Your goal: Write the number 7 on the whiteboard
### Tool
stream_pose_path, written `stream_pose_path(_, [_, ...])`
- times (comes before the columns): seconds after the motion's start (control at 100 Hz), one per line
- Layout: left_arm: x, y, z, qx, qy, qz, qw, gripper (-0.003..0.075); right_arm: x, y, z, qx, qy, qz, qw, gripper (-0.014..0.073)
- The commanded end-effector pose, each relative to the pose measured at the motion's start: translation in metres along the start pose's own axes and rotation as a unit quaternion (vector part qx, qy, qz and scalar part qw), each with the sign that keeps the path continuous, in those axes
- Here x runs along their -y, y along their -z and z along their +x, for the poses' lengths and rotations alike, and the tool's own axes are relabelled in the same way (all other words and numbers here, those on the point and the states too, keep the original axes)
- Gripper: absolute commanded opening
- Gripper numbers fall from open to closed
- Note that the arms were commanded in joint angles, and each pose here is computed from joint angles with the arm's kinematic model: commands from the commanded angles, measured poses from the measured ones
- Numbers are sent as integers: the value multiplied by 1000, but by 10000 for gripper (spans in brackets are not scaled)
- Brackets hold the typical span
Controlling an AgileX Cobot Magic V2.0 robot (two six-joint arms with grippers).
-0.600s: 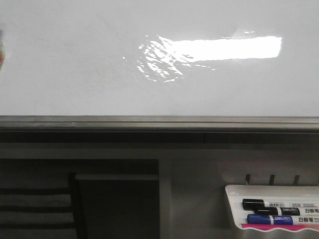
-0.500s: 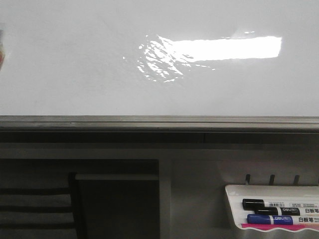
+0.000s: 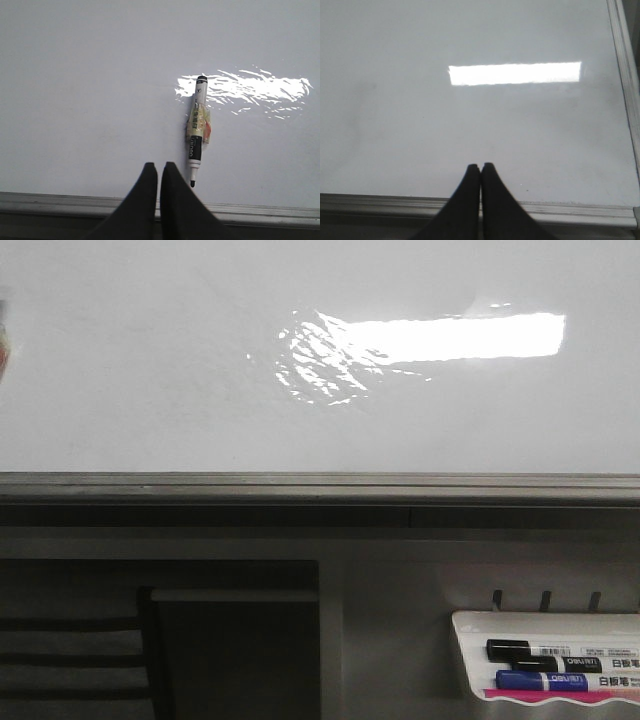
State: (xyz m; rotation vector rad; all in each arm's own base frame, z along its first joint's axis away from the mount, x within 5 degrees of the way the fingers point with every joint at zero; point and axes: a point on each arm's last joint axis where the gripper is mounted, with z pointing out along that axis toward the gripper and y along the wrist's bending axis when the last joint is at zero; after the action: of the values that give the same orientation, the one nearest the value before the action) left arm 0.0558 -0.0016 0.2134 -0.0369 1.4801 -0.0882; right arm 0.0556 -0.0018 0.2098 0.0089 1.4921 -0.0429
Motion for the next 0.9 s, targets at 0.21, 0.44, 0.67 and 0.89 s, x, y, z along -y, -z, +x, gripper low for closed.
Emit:
stream_pose_path(0.21, [-1,1,3,35,7,1,999,-20,1,0,2,30,-1,6,1000,-71])
stream_pose_path(0.44, [0,2,-4,65,14,3,998,-20,1,0,-2,54,-1,8,999,-71])
stream_pose_path(0.67, [3,5,-43,102,23,7,995,-20,0,4,-33,28,-4,0,1000,-71])
stream_pose_path(0.89, [8,-4,-96,24,20,3,1000,-20,0,-4,-81,-27,-3,-8,1000,-71])
